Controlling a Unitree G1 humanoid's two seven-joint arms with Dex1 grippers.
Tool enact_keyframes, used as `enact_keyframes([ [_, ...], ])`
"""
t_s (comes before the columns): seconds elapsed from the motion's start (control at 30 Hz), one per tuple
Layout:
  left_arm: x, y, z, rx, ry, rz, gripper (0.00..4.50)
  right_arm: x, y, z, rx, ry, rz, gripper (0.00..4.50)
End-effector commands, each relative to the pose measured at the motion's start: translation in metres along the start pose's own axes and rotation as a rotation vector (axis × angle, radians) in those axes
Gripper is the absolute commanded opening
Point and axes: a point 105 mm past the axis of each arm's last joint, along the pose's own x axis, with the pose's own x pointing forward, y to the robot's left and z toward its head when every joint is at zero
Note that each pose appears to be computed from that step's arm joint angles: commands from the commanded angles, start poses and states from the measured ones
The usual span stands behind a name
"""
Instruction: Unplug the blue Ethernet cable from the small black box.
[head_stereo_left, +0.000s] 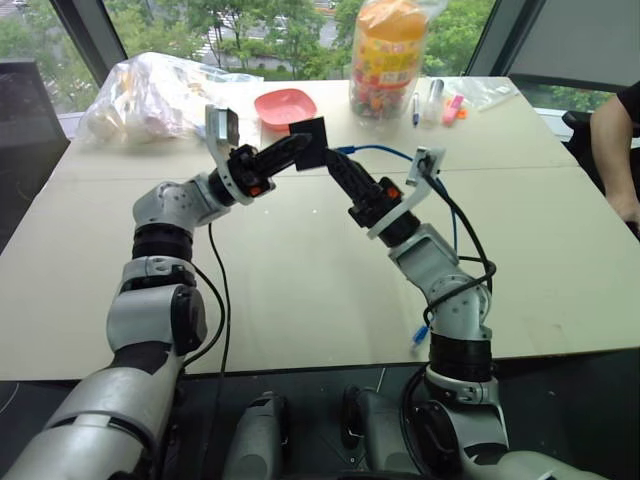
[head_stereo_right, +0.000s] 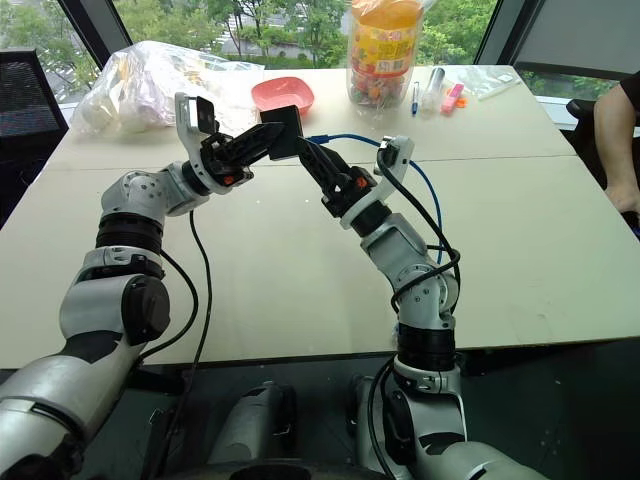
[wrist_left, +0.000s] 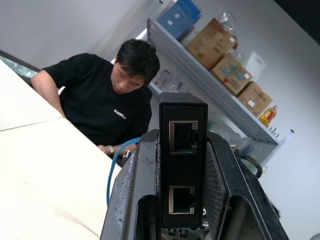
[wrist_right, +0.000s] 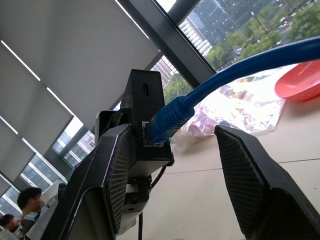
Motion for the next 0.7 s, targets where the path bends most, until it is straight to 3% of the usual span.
enact_keyframes([
  [0.03,0.002,-0.008,0.008,0.032,-0.03,-0.036,0.5,0.003,0.009,0.009,-0.001,-0.045,0.034,2.71],
  [0.13,0.001,-0.007,0.006,0.029,-0.023,-0.03,0.5,0.004,0.011,0.009,0.018,-0.06,0.038,2.71],
  [0.23,0.001,-0.007,0.007,0.03,-0.026,-0.03,0.5,0.005,0.013,0.008,0.029,-0.071,0.048,1.97],
  [0.37,0.002,-0.008,0.007,0.033,-0.025,-0.031,0.5,0.006,0.014,0.005,0.032,-0.072,0.051,0.05],
  [0.7,0.001,-0.004,0.014,0.05,-0.072,0.006,0.5,0.01,0.011,-0.004,0.036,-0.054,0.028,0.05],
])
